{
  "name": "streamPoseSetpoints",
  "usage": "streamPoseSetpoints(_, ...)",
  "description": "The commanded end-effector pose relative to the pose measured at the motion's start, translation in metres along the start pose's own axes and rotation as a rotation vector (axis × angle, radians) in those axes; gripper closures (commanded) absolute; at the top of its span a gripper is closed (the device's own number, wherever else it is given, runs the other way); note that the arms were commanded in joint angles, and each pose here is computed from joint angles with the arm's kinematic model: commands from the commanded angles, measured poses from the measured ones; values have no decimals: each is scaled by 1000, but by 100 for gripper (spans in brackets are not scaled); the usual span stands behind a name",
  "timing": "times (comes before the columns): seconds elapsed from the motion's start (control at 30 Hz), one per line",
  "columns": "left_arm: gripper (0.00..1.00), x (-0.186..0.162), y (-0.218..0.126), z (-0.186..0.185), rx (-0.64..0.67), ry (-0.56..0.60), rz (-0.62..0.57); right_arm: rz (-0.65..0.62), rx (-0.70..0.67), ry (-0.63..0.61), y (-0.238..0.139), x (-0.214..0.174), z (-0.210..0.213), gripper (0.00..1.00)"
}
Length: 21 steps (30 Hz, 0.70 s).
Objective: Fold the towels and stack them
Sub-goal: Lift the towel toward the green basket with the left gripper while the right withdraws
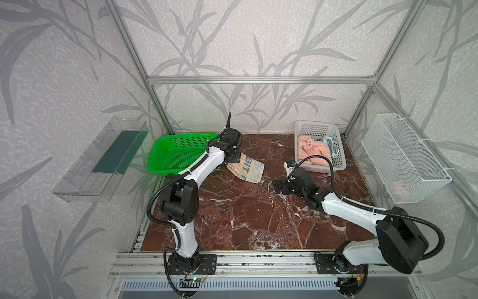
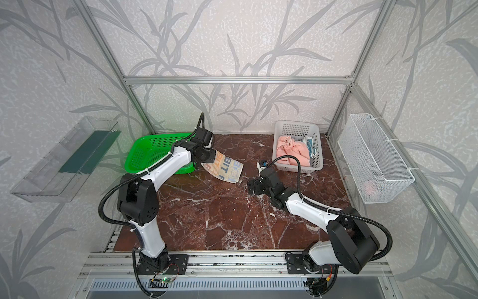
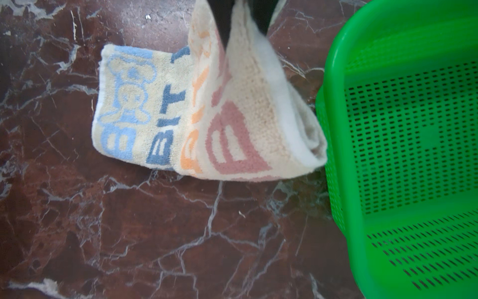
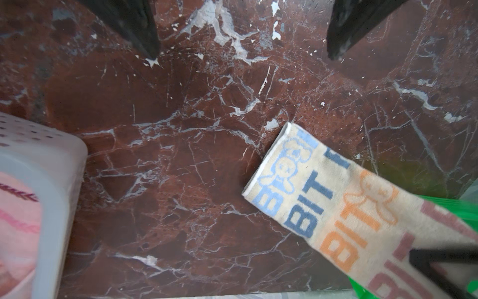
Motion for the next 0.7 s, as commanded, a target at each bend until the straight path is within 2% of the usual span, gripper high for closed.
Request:
streamPoseSetpoints(0.0,100,4,-7,16,64,74,67,28,47,-32,5,-10,6,4)
streamPoseSetpoints(0.2,100,27,-22,39,107,83,74,71,43,-67,14,-23,5,6)
streamPoseSetpoints(0.67,100,48,-57,93,171,15,20,86,43,-92,22,-38,5,6)
Point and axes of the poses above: each gripper's point midway between its finger pads, its own y axis out along the fingers, its own z axis along the line the jaws close on, x = y × z, the point moved 3 cm from there along -y, back along the fingers, and after that the axes turned 9 degrees about y, right-handed, at the moved point
